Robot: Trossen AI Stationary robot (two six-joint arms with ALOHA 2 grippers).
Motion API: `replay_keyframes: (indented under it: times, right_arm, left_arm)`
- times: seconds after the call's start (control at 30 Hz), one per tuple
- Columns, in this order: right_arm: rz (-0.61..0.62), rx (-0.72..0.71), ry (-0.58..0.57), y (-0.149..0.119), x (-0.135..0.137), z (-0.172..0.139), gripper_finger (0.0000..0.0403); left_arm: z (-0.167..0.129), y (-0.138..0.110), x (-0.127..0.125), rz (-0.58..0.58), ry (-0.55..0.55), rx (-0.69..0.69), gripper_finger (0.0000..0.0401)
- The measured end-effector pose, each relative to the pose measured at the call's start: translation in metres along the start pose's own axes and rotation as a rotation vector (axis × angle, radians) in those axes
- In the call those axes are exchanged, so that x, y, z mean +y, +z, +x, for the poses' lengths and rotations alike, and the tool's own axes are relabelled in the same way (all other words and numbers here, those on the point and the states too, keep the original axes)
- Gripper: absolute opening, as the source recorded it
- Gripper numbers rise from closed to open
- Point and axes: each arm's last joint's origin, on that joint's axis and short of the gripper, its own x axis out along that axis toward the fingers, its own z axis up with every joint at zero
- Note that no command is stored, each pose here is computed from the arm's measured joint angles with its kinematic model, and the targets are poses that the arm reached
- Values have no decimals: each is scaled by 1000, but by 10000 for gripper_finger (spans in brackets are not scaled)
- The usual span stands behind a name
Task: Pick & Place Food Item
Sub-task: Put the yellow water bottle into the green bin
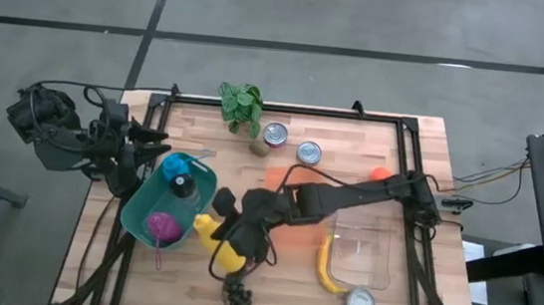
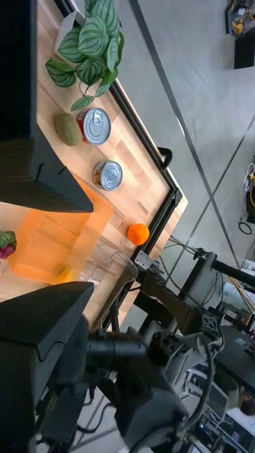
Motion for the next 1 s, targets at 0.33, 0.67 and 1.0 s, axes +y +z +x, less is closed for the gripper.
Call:
replay_keyframes:
  times: [0.33,0.67,1.0]
  right_arm:
    - [16,31,-47,-44,-32,-4,8]
    - [11,-43,-182,-86,-24,17,8]
    - [110,-236,-381,-117,17,12,8]
  left_arm:
    - [0,0,0,0,1,0,173]
    - [0,0,0,0,0,0,173]
    - [0,0,0,0,0,0,173]
